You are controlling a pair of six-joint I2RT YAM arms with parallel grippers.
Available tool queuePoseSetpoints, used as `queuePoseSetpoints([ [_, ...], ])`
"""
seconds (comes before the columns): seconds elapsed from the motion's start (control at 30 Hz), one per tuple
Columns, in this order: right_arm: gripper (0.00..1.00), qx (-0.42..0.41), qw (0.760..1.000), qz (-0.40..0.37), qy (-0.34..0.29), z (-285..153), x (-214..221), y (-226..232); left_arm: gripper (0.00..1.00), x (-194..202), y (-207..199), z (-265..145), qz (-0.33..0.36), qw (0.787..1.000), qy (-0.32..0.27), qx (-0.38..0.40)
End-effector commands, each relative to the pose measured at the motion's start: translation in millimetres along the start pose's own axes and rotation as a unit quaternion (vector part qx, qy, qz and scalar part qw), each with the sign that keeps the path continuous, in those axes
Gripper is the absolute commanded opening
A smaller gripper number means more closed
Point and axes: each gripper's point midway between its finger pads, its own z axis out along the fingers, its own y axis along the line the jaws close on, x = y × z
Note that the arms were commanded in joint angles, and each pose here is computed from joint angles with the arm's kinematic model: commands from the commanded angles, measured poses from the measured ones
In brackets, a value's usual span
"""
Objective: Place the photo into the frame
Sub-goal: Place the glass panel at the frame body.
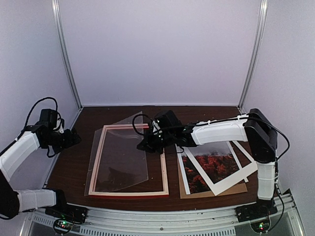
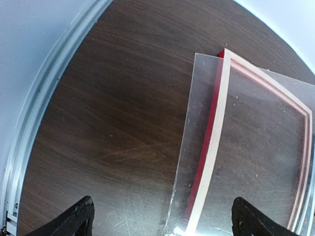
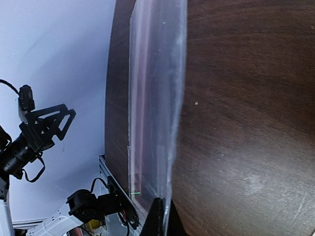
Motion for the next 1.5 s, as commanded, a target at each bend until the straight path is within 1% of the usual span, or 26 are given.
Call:
queuePoseSetpoints([
  [0.0, 0.0, -0.004, 0.999, -0.003, -0.035, -8.0, -15.4, -5.8, 0.98, 12.2, -17.0, 15.8, 0.01, 0.998, 0.026, 0.05],
  [0.2, 0.0, 0.021, 0.999, 0.003, -0.031, -5.9, -11.2, -32.0, 0.98, 36.4, -36.9, 37.2, 0.024, 0.993, 0.073, 0.085],
  [0.5, 0.0, 0.046, 0.998, 0.012, -0.031, -7.1, -5.0, -58.0, 0.98, 62.6, -56.6, 72.3, 0.042, 0.987, 0.124, 0.095],
  [0.77, 0.0, 0.067, 0.997, 0.016, -0.047, -18.7, -3.4, -72.0, 0.98, 69.4, -64.5, 84.1, 0.048, 0.984, 0.134, 0.109],
  [1.07, 0.0, 0.059, 0.997, 0.027, -0.042, -11.0, -2.2, -74.2, 0.97, 73.2, -76.0, 92.1, 0.05, 0.979, 0.144, 0.134],
  [1.33, 0.0, 0.063, 0.997, 0.019, -0.043, -10.1, -5.0, -73.4, 0.9, 74.3, -84.1, 93.3, 0.047, 0.975, 0.155, 0.149],
  [1.47, 0.0, 0.066, 0.997, 0.017, -0.046, -11.5, -7.0, -73.1, 0.88, 76.2, -85.9, 93.0, 0.046, 0.974, 0.16, 0.15],
])
